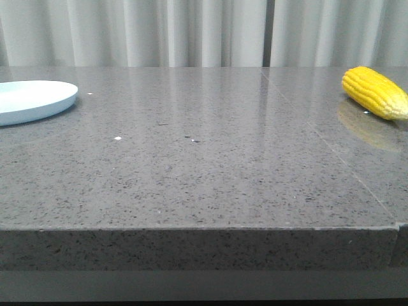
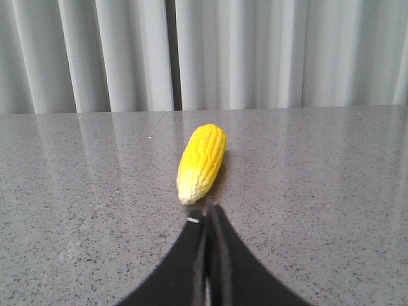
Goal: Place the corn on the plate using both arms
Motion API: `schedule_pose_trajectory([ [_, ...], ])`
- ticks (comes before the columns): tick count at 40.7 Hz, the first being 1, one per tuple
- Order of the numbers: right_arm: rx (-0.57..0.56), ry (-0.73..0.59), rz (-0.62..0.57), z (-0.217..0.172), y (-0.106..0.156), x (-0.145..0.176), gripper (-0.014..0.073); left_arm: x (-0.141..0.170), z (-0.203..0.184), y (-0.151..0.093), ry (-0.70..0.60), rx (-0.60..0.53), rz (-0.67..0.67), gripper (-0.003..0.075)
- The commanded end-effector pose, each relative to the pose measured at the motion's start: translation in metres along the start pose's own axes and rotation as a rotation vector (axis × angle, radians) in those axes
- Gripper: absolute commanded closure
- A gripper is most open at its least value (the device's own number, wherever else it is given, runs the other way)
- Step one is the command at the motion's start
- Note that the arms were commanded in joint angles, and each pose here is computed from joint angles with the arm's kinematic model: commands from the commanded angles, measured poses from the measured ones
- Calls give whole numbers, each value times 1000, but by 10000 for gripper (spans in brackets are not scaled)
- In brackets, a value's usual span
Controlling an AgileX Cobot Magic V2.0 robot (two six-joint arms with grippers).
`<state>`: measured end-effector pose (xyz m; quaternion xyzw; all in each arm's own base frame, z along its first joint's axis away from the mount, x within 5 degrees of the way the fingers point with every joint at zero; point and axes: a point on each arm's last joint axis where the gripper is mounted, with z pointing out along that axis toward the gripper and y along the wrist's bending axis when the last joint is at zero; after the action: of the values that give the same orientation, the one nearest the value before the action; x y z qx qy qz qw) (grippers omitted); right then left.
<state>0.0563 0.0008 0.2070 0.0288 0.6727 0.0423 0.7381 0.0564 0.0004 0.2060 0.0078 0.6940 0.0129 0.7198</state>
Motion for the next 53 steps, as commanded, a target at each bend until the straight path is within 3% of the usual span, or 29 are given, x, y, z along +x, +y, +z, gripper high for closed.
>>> schedule_pose_trajectory([
  [1,-8,-127,-16,-3,1,-16,664,-1,-1,0,-75,-3,-8,741],
  [22,-8,-136,-16,-3,1,-17,664,-2,-1,0,-90,-4,40,741],
  [30,-8,-141,-6,-3,1,-19,664,-11,-2,0,-161,-5,32,741],
  [35,-13,-151,2,-5,3,-36,664,-36,-7,1,-231,-7,-2,741],
  [43,-28,-191,1,-15,10,-89,664,-100,-22,3,-317,-10,-2,741],
  [49,-35,-182,-1,-16,15,-134,664,-147,-28,4,-288,-10,-2,741],
  [53,-38,-163,-2,-12,18,-162,664,-173,-23,5,-200,-9,-3,741],
])
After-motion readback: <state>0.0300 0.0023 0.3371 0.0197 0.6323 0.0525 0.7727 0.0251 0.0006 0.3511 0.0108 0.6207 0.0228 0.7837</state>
